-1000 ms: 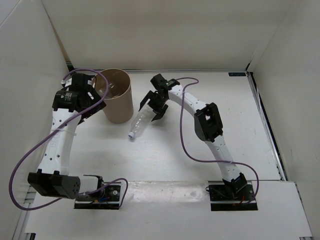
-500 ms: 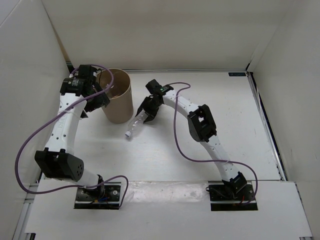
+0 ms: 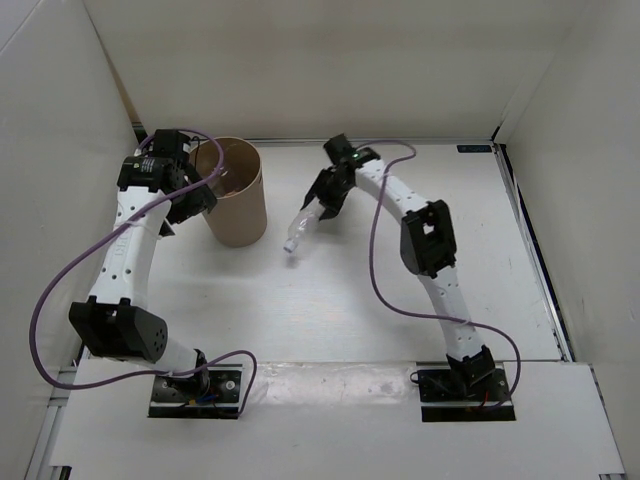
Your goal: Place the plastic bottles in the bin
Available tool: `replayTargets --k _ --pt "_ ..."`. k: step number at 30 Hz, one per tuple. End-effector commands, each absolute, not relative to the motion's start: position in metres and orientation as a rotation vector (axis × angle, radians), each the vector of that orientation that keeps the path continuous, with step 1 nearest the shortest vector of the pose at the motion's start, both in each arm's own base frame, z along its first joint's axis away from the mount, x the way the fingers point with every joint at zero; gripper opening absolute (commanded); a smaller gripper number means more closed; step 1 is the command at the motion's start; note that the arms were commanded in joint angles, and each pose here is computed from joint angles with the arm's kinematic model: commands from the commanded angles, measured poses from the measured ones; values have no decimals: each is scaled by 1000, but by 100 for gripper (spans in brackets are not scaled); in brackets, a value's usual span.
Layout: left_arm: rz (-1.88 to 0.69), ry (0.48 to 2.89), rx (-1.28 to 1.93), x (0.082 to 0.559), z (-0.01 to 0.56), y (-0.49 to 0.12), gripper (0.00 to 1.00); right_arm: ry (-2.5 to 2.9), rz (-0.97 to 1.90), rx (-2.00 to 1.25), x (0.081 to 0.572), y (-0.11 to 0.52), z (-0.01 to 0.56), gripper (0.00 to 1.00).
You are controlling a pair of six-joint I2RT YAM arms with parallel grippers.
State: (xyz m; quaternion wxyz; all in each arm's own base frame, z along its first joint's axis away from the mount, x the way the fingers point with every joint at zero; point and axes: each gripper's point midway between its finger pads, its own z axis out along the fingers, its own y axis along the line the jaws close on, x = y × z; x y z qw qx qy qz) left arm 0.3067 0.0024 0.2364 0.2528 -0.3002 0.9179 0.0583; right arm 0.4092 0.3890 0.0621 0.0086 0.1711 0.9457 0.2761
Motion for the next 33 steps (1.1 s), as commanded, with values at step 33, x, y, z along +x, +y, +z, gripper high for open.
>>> replayTargets --k 33 --pt "131 2387 -927 267 223 15 100 1051 1178 -1019 398 461 468 0"
